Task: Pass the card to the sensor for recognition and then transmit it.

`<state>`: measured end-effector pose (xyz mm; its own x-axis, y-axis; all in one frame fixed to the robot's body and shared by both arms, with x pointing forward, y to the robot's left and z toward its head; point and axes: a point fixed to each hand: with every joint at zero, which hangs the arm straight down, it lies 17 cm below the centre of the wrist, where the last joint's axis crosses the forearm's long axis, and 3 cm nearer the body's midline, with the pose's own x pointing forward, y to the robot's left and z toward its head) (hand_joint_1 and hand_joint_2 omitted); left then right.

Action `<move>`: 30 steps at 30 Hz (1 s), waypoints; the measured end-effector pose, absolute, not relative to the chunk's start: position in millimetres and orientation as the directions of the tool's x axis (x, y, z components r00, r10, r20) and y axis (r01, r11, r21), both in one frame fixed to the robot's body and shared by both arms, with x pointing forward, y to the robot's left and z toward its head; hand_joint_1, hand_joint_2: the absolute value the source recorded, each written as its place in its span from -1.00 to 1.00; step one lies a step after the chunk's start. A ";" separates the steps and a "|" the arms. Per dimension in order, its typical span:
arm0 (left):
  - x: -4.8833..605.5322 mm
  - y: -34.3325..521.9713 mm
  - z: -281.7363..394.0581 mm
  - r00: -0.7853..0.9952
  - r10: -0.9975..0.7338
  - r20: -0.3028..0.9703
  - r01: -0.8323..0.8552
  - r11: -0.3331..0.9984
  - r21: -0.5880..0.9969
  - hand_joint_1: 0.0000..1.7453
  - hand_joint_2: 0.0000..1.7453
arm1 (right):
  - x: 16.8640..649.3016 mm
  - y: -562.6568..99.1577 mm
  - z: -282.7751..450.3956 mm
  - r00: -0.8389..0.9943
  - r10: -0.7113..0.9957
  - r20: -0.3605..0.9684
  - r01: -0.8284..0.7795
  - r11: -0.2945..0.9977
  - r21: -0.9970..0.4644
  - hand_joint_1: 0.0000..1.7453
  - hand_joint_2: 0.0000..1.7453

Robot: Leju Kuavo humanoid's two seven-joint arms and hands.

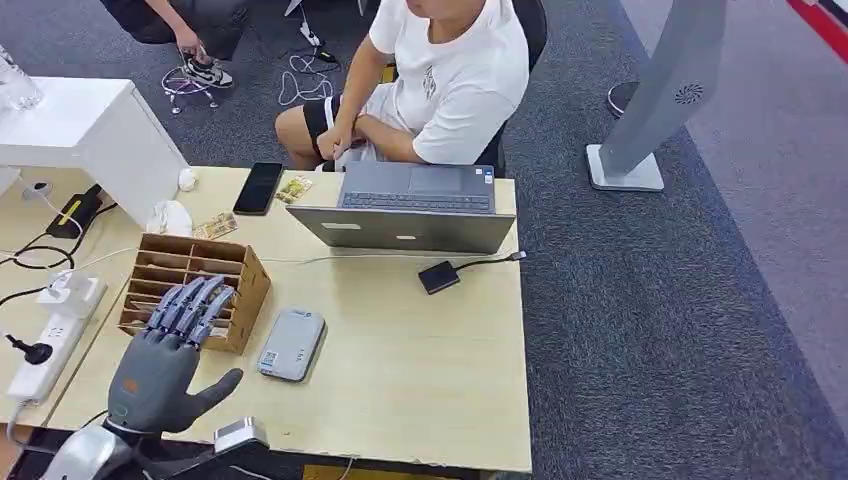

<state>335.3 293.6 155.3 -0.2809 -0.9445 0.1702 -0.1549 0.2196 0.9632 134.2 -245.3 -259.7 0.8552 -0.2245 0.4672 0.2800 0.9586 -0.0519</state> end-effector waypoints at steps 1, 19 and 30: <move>332.5 295.2 154.4 -0.277 -0.946 0.169 -0.150 0.217 0.965 -1.00 1.00 | 134.1 -245.5 -259.8 0.855 -0.227 0.467 0.283 0.958 -0.052 -1.00 -1.00; 322.8 384.2 124.4 -0.027 -0.998 0.058 -0.058 0.059 0.997 -1.00 1.00 | 133.5 -243.9 -260.2 0.860 -0.214 0.463 0.266 0.963 -0.048 -1.00 -1.00; 337.5 422.0 114.8 0.062 -0.997 0.053 -0.037 0.051 0.998 -1.00 1.00 | 137.4 -239.0 -259.8 0.867 -0.198 0.457 0.240 0.970 -0.034 -1.00 -1.00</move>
<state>337.5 422.0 114.8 0.0622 -0.9967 0.0530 -0.0366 0.0508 0.9980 137.4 -239.0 -259.8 0.8669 -0.1980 0.4574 0.2395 0.9703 -0.0339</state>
